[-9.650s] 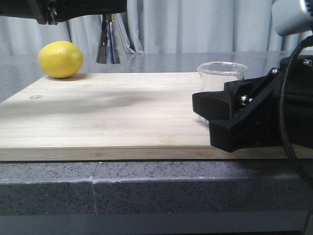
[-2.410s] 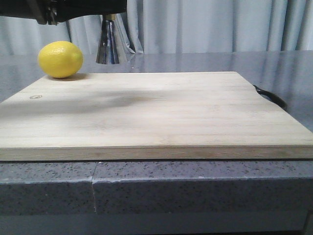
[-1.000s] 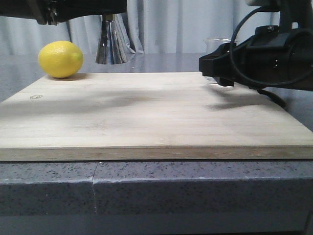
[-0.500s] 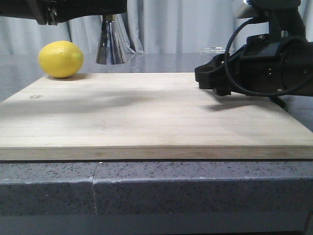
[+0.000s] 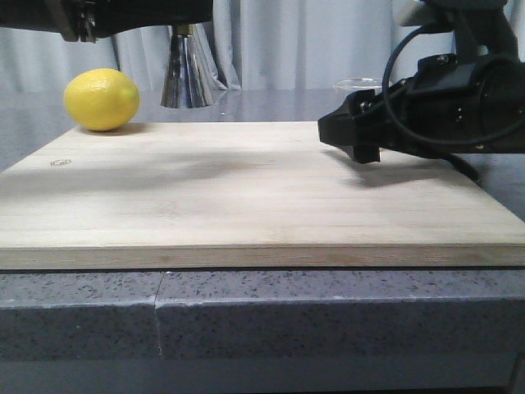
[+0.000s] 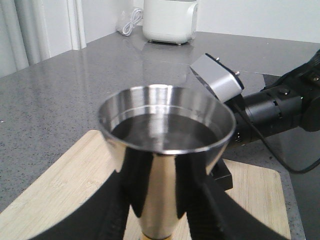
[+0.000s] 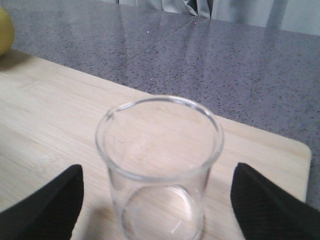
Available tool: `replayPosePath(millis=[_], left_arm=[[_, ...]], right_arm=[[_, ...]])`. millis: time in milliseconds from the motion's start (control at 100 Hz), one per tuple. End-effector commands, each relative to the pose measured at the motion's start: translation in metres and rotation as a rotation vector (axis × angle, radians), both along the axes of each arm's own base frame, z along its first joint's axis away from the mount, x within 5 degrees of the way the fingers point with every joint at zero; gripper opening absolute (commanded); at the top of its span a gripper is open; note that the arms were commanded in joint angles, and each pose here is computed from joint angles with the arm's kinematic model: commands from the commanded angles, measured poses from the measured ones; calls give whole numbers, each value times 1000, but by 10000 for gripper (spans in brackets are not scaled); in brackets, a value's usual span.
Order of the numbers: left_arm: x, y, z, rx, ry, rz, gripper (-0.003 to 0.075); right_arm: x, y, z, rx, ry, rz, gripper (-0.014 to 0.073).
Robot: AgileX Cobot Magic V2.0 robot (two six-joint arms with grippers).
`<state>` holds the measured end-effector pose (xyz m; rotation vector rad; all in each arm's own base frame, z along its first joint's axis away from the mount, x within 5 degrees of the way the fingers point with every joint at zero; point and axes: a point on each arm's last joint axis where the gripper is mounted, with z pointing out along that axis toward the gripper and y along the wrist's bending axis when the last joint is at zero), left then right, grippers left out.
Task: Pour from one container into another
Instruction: 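Tilt the beaker upright and lower it back onto the board, then open the right gripper and withdraw it from the beaker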
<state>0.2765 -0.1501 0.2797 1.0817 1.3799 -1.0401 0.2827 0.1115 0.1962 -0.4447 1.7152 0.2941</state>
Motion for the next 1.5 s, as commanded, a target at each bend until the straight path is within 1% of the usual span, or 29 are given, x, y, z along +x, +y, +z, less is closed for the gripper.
replayPosePath(millis=[0,30,130,310,420,630,770,990,1490], left_arm=[[-7,-1,33,-151,-55,-29,229],[-7,-1,33,-151,-55,-29,229],[-7,-1,33,-151,-55,-29,229],[-7,-1,33,-151,-55,-29,229],[-7,-1,33,-151,-55,-29,229],[-7,-1,33,-151,-55,-29,229],[-7,-1,33,-151,-55,-29,229],[-7,-1,33,-151,-55,-29,229],[-7,-1,33,-151,-55,-29,229]], right_arm=[[-3,-2,31,53,-80,-3,557],[-6,-3,35,66,-63,-3,557],[-16,-7,43,67,28,-22,557],[-40,-23,51,-54,226,-93,557],[-56,-32,60,-79,300,-133,557],[-92,-48,78,-95,412,-193,557],[-113,-57,90,-91,411,-209,556],[-131,-64,107,-58,324,-208,556],[-134,-65,109,-62,313,-208,557]])
